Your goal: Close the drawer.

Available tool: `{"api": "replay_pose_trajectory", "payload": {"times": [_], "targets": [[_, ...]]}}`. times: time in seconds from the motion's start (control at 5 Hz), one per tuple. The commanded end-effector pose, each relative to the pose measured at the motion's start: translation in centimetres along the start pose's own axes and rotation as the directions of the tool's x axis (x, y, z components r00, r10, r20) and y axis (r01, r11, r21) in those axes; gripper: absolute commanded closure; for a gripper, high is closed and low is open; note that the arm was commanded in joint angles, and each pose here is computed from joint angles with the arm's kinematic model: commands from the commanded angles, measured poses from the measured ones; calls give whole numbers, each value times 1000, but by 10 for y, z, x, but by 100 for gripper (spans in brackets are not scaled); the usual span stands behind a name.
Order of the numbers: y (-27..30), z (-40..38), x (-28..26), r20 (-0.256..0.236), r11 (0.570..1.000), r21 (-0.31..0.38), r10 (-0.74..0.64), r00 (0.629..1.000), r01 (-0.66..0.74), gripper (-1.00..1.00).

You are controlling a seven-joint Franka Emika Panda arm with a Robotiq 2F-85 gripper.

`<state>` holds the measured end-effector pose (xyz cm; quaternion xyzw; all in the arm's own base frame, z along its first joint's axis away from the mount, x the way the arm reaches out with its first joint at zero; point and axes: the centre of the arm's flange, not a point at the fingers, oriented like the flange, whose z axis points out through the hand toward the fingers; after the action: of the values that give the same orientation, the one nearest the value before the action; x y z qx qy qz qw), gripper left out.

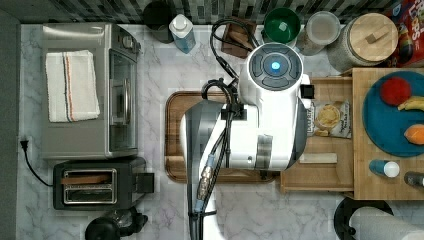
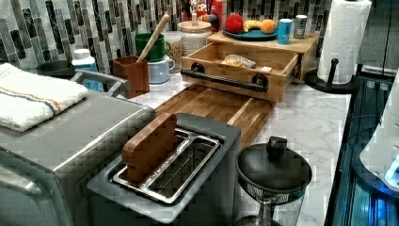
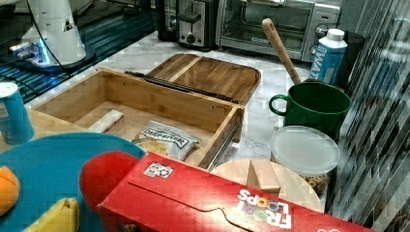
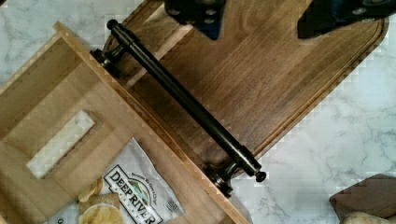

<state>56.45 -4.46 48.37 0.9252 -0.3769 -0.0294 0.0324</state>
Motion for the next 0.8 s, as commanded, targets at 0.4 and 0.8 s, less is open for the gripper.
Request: {"api": "replay_pose_trajectory", "payload": {"times": [0.4,0.8], "targets": [[0,3,0,4,1000,-4,-13,1000,13,100],[-20,18,-54,-49,961,2,-278,959,278,-100]]}}
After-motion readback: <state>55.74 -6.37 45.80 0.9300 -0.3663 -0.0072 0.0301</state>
